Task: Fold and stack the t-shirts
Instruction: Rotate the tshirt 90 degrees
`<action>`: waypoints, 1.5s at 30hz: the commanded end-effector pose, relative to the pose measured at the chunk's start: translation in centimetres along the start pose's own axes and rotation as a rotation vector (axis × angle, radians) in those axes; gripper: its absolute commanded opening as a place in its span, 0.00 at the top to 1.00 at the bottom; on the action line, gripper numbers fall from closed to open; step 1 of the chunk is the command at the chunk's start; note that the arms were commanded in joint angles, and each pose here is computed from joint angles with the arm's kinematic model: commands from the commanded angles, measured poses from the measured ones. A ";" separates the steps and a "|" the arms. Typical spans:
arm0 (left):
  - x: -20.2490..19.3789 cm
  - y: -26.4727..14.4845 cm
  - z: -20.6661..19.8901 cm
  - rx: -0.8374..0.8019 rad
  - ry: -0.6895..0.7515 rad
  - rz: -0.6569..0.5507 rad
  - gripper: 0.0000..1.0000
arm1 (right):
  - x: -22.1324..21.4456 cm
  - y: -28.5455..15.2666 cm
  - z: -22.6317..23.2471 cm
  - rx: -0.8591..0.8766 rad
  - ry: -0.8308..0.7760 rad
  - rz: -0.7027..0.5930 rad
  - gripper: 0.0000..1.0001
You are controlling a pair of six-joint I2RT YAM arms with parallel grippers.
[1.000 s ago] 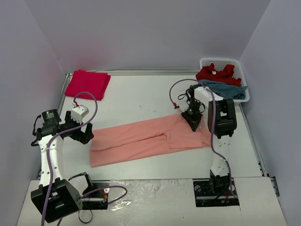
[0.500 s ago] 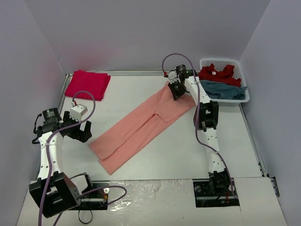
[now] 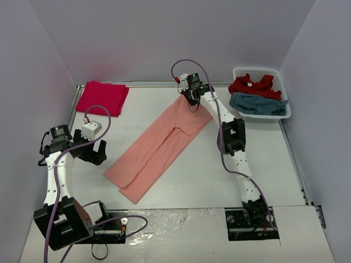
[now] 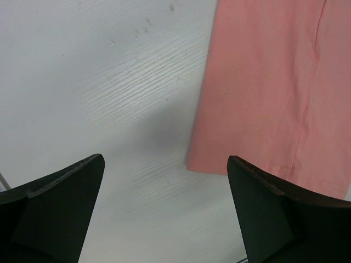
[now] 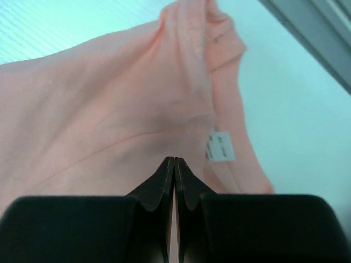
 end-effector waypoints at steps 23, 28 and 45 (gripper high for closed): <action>1.1 -2.4 0.0 0.175 -0.028 -0.137 0.06 | -0.6 -25.1 20.0 0.374 -0.383 -0.100 1.00; 1.2 -3.2 0.5 0.224 -0.054 -0.156 0.06 | -3.0 -24.6 22.5 0.489 -0.432 -0.030 1.00; -0.4 -5.5 1.9 0.288 -0.161 -0.212 0.06 | -6.3 -19.9 34.0 0.709 -0.615 0.194 1.00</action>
Point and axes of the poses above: each gripper's point midway between its finger pads, its own y axis out along the fingers, its own z axis along the line the jaws close on, x = y × z, the point moved 8 cm from there along -y, back along the fingers, and after that the axes turned 1 degree about -y, right-handed, at the moved point
